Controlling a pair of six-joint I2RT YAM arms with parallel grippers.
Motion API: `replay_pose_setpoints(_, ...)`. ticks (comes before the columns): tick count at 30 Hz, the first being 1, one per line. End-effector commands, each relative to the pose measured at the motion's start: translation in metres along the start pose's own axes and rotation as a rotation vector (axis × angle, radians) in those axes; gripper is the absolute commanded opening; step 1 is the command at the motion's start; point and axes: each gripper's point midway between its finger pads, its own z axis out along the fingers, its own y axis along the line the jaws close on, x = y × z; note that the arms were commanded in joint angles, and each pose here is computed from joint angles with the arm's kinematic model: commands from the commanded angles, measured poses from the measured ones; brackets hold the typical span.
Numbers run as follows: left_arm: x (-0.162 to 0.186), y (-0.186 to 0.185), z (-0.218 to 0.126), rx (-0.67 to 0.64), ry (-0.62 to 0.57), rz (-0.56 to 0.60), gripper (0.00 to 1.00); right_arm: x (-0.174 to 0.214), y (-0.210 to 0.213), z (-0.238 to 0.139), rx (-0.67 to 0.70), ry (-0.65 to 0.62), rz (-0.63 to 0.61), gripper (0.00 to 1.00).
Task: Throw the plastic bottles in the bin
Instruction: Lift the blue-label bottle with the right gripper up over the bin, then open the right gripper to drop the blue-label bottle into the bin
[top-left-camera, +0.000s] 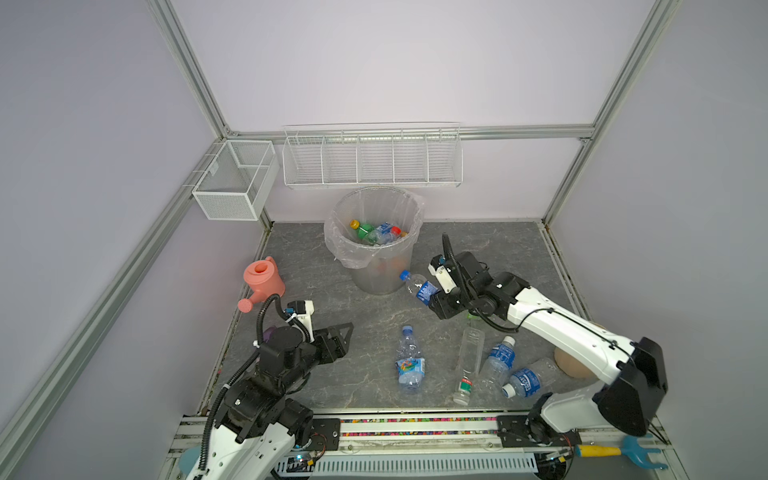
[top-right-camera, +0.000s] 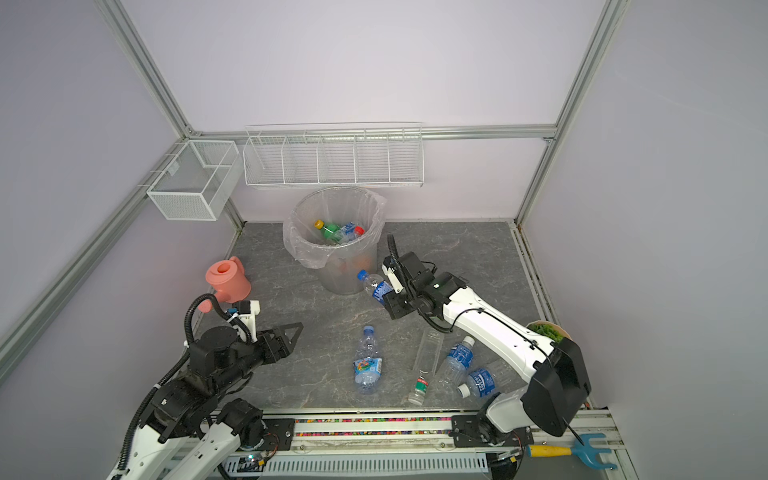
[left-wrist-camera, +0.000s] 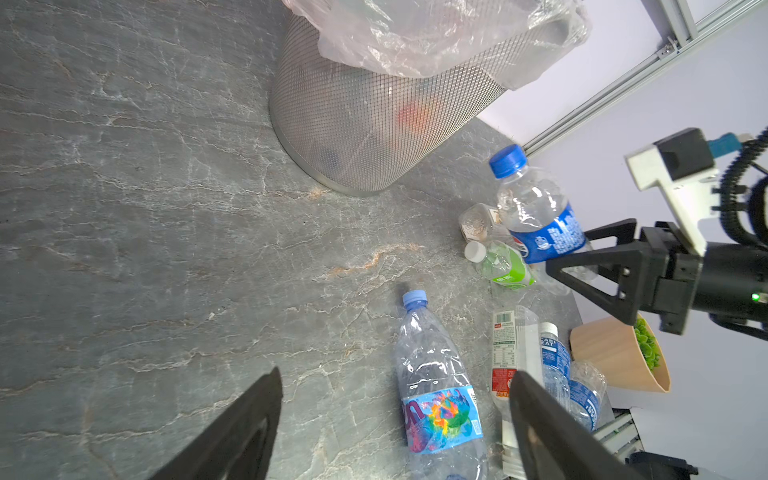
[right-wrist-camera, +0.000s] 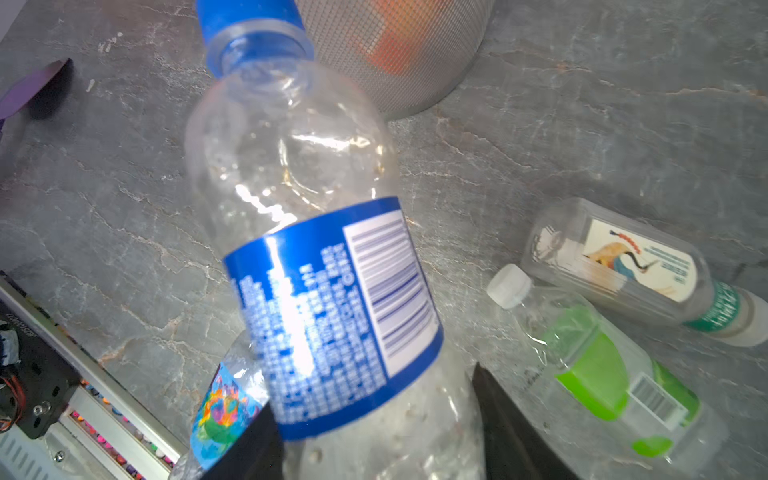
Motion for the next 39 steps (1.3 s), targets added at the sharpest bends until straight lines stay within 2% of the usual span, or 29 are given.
replay_pose_setpoints(1, 0.001, -0.001, 0.002, 0.009, 0.006, -0.008, 0.85, 0.009, -0.011, -0.025, 0.050, -0.013, 0.008, 0.55)
replay_pose_setpoints(8, -0.002, -0.004, 0.001, 0.015, 0.003, -0.004, 0.85, -0.022, -0.015, -0.092, 0.065, -0.212, 0.000, 0.57)
replay_pose_setpoints(14, -0.003, -0.007, 0.003, 0.019, 0.005, -0.006, 0.84, -0.068, -0.007, -0.148, 0.040, -0.386, -0.024, 0.54)
replay_pose_setpoints(25, -0.006, -0.009, 0.002, 0.020, 0.006, 0.001, 0.84, -0.158, 0.011, -0.228, 0.014, -0.673, -0.103, 0.51)
replay_pose_setpoints(34, -0.006, -0.009, 0.004, 0.017, 0.009, 0.002, 0.84, -0.218, 0.030, -0.250, -0.023, -0.788, -0.151, 0.51)
replay_pose_setpoints(39, -0.005, -0.007, 0.003, 0.015, 0.006, 0.003, 0.84, -0.242, 0.034, -0.232, -0.020, -0.798, -0.155, 0.52)
